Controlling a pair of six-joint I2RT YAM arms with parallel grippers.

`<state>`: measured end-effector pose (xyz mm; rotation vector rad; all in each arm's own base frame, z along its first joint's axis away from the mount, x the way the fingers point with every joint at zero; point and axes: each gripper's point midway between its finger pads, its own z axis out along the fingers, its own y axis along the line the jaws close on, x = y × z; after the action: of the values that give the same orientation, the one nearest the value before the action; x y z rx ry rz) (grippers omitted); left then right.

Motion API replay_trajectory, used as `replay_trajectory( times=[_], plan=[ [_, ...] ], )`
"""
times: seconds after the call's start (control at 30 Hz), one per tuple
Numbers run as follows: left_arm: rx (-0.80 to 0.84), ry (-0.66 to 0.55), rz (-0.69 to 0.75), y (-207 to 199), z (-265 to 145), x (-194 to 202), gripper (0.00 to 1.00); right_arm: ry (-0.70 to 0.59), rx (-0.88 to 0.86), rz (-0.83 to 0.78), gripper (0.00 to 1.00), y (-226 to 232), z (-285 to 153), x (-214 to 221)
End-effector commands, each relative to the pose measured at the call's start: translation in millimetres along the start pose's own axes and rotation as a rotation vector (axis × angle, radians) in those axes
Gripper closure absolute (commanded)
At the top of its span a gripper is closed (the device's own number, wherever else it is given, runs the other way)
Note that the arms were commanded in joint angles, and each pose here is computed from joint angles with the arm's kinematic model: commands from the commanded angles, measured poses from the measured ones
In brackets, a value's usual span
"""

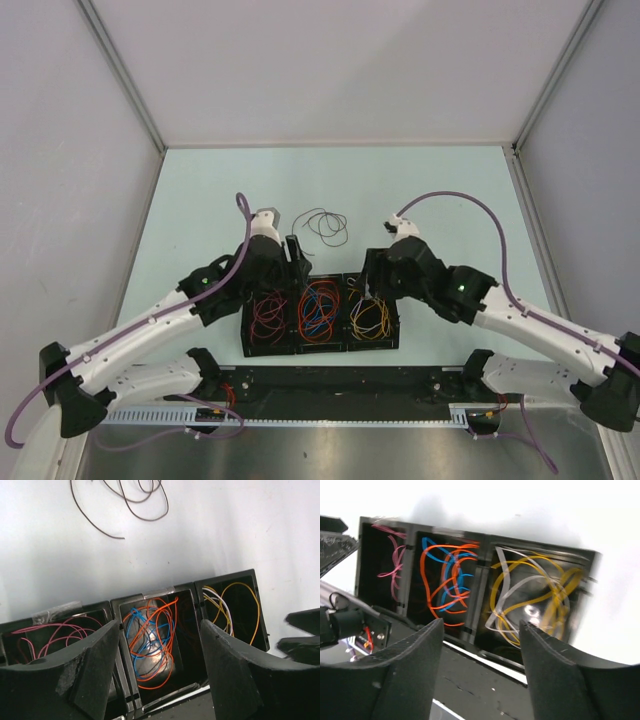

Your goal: Untangle the cables

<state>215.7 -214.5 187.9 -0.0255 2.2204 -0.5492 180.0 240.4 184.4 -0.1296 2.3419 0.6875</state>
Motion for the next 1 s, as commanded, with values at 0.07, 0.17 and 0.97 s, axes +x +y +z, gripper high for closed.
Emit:
replay_trajectory(
  times=[0.07, 0.17, 0.97],
  plan=[
    [-0.068, -0.089, 0.033, 9.8, -12.9, -30.1, 0.29, -0.009, -0.191, -0.041, 0.50, 66.7, 17.7, -13.4],
    [-0.091, -0.097, 0.034, 19.5, -18.4, -28.2, 0.29, -0.004, -0.285, -0.027, 0.64, 93.7, 29.2, -16.3],
    [-0.121, -0.086, -0.002, 59.5, -21.4, 7.6, 0.29, 0.242, -0.295, 0.037, 1.00, 94.2, 151.3, 31.1]
  ],
)
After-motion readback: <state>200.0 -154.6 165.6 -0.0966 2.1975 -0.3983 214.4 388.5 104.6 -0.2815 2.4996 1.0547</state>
